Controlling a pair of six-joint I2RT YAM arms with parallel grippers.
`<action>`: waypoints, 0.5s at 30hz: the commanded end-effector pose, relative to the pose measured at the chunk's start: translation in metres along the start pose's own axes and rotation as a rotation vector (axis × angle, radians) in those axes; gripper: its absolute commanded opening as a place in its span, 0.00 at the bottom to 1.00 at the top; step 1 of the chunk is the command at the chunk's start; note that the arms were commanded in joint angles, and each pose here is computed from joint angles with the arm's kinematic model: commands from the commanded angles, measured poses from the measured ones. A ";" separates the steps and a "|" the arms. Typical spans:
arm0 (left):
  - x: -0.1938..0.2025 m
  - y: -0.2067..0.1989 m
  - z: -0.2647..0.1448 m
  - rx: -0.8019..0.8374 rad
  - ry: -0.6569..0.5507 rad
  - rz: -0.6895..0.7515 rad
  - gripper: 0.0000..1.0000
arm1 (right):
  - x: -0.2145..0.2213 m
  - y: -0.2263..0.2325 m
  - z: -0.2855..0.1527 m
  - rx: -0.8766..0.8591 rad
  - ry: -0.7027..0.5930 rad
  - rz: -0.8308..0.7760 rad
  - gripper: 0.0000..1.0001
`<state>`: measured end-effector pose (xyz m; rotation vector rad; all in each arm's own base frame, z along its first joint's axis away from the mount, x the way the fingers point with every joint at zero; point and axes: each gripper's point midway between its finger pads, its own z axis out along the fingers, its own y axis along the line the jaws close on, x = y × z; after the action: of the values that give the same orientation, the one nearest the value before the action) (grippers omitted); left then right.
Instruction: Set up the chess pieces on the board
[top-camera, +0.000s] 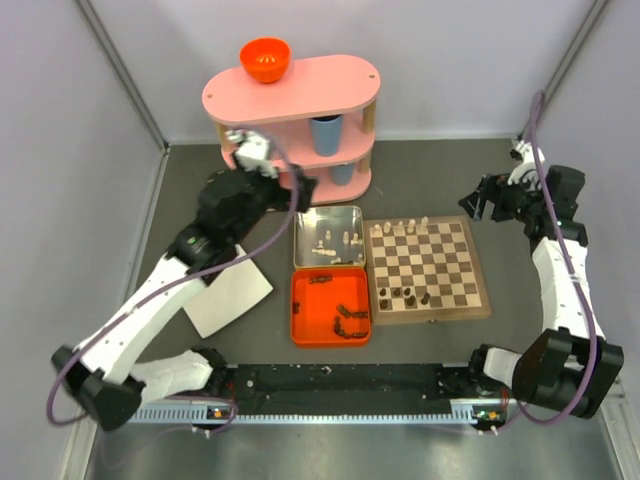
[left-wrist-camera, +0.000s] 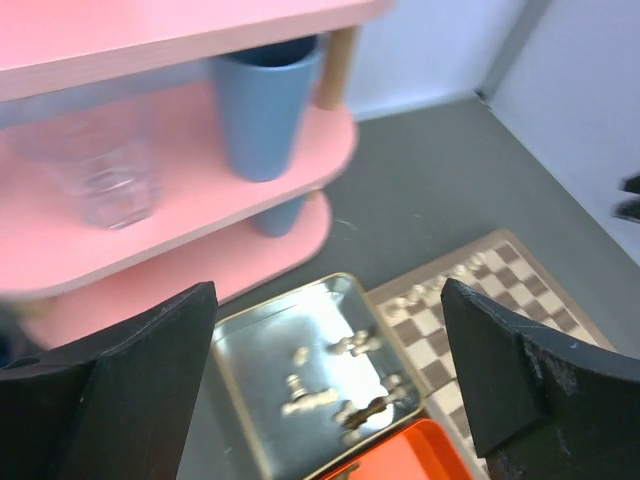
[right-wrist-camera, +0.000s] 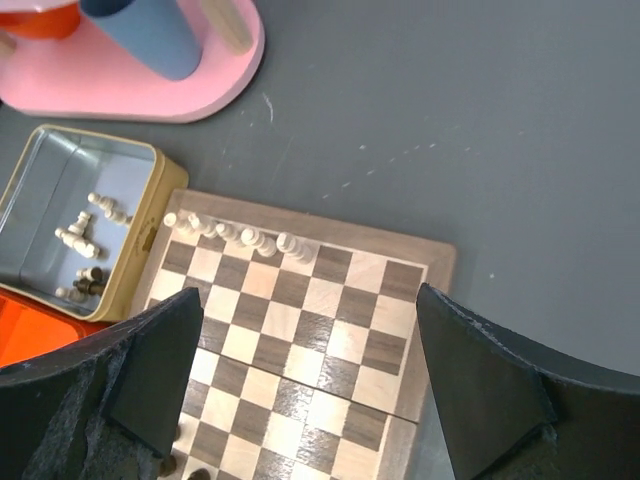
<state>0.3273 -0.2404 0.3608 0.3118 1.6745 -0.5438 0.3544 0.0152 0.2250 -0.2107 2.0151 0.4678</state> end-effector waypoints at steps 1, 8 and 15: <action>-0.009 0.035 -0.051 -0.049 -0.080 -0.020 0.99 | -0.040 0.011 -0.029 -0.018 -0.141 -0.091 0.87; 0.012 0.082 -0.123 -0.253 -0.129 0.068 0.99 | -0.053 0.036 -0.059 -0.028 -0.169 -0.142 0.87; 0.037 0.088 -0.152 -0.265 -0.129 0.063 0.99 | -0.066 0.062 -0.092 -0.028 -0.212 -0.167 0.94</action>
<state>0.2387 -0.0998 0.3450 0.1310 1.5445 -0.3321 0.3087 0.0225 0.3001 -0.2870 1.8462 0.4154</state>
